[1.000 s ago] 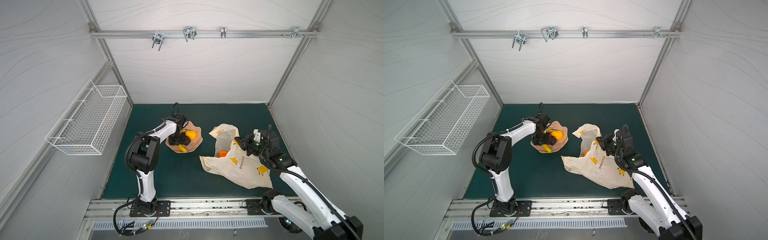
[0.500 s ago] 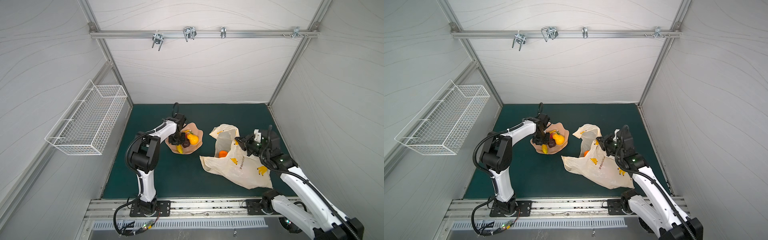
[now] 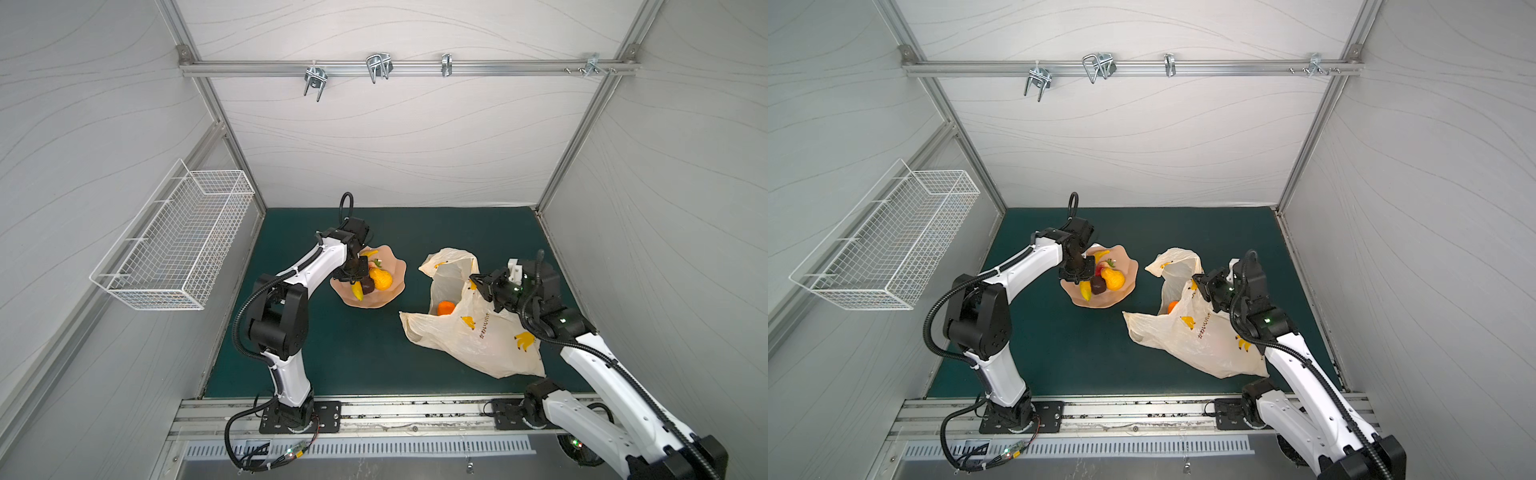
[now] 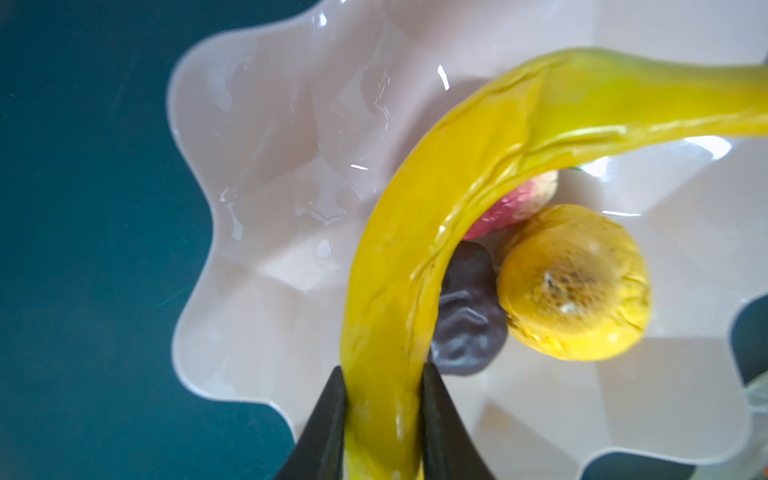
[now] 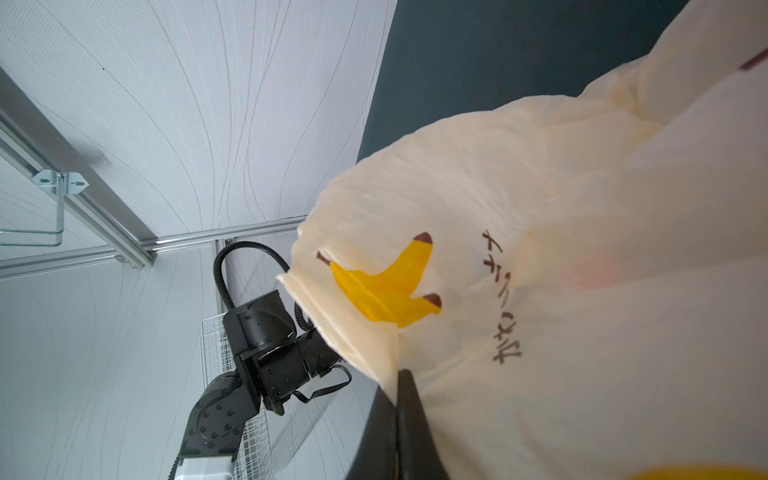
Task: Place the fruits into the plastic bag
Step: 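Close the left gripper on the middle of the yellow banana, then lift the banana with the left gripper and carry it into the bag opening, then open the left gripper to drop the banana into the bag, then move the left gripper back over the bowl and lower toward the dark plum, then close the left gripper on the dark plum and lift it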
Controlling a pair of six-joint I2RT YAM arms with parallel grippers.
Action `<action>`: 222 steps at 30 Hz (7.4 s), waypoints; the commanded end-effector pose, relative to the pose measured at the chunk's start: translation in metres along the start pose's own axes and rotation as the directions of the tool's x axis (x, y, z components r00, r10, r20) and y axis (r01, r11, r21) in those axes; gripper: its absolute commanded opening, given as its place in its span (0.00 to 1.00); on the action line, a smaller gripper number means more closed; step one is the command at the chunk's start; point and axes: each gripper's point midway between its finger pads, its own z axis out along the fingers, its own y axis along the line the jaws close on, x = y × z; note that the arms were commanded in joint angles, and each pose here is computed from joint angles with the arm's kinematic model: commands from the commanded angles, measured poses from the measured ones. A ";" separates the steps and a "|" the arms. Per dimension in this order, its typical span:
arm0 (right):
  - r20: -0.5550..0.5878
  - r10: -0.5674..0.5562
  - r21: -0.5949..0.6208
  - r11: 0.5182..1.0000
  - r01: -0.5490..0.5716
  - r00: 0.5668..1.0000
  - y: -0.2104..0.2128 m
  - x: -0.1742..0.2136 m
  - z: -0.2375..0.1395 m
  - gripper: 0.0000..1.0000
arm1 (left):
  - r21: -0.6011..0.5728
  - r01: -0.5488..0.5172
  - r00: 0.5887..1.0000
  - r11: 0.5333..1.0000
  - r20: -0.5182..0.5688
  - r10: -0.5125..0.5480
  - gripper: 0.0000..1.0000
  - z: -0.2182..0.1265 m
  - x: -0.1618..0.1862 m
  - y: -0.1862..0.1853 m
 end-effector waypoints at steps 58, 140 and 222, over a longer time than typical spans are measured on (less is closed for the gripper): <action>0.012 0.008 0.002 1.000 -0.008 1.000 -0.002 0.001 -0.003 0.00 | 0.769 -0.196 0.969 0.608 0.057 0.240 0.17 -0.065 0.104 -0.164; -0.055 -0.015 0.005 1.000 0.016 0.998 0.006 0.009 0.015 0.00 | 0.530 -0.138 0.988 0.837 0.137 0.076 0.73 -0.077 0.052 -0.114; -0.031 -0.009 0.011 1.000 0.009 0.999 0.003 0.006 0.008 0.00 | 0.117 -0.112 0.991 0.987 0.081 0.103 0.45 -0.023 -0.010 -0.031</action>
